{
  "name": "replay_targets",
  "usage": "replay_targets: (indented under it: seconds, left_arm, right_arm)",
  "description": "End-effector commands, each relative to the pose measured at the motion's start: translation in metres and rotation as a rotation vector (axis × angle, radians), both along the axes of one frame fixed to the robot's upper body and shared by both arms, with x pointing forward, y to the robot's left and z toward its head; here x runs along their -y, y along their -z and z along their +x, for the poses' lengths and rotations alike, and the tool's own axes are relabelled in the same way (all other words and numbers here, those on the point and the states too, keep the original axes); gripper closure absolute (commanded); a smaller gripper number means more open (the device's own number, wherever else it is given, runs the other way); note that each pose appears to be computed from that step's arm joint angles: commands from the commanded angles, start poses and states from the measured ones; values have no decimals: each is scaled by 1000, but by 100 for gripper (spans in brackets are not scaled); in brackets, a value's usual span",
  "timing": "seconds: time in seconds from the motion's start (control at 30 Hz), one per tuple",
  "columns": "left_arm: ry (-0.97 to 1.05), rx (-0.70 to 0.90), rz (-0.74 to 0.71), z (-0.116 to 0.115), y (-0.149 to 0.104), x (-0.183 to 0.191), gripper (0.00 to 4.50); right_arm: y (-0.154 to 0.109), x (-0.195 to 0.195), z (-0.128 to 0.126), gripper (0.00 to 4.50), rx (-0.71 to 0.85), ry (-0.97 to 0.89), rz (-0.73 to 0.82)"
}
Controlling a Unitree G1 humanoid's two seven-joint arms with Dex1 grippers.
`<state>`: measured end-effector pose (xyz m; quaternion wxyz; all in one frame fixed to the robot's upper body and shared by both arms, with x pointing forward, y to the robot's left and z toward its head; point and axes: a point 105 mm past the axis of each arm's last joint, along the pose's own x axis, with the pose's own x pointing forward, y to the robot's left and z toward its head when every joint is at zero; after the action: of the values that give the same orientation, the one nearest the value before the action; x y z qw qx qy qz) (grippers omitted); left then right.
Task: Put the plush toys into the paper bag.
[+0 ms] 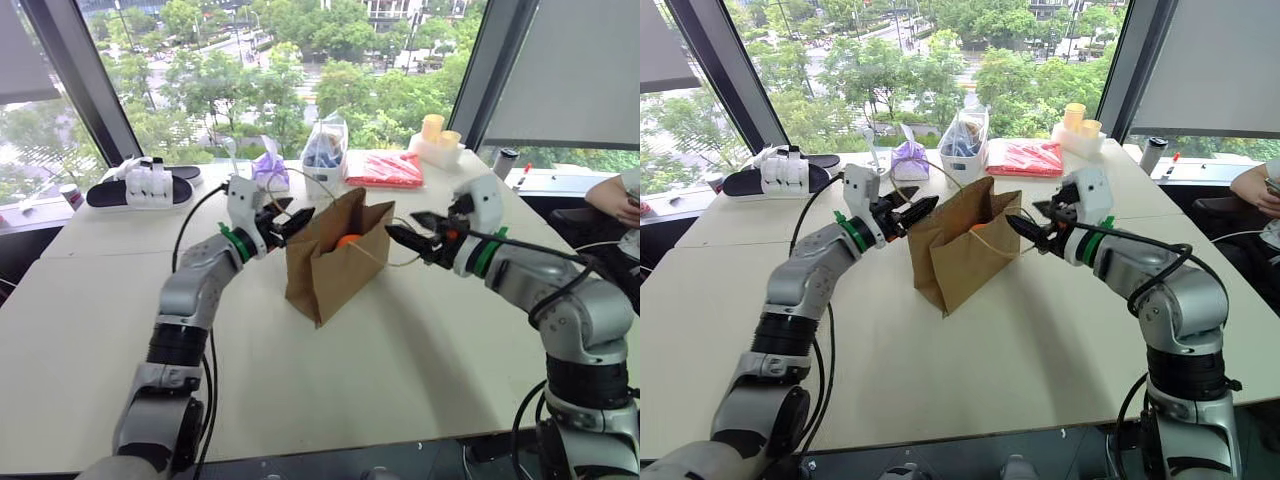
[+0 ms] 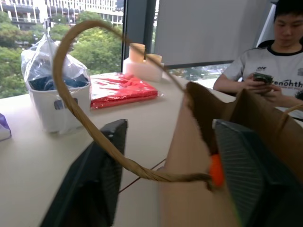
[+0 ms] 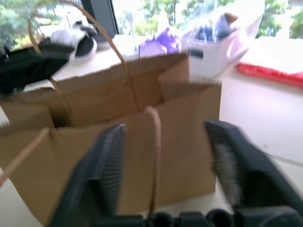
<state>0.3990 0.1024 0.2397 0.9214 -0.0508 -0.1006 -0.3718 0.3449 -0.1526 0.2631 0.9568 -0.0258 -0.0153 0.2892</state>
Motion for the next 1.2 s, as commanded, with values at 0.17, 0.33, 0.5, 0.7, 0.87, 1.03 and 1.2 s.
replay_targets:
  seconds: [0.17, 0.33, 0.5, 0.7, 0.87, 1.03, 1.2]
  left_arm:
    - [46, -17, -98, -12, -29, -31, 3]
    - [161, -93, -12, -33, -17, -42, 3]
    - [230, -154, 94, -52, 7, -41, 3]
    - [318, -181, 153, -68, 28, -28, 1]
    - [343, -153, 203, -69, 37, -17, 0]
    - [340, -130, 207, -63, 40, -9, 0]
    - [328, -101, 219, -55, 47, 5, 0]
  right_arm:
    - [-57, 16, -13, 0, 154, 36, 153]
    - [-53, 44, -19, 0, 138, 132, 177]
    - [-14, 51, -24, 0, 44, 193, 167]
    - [39, 24, -22, 25, -76, 148, 138]
    - [65, -18, -13, 236, -117, 49, 125]
    - [77, -42, 1, 444, -126, 6, 98]
    - [82, -52, 14, 444, -121, -3, 82]
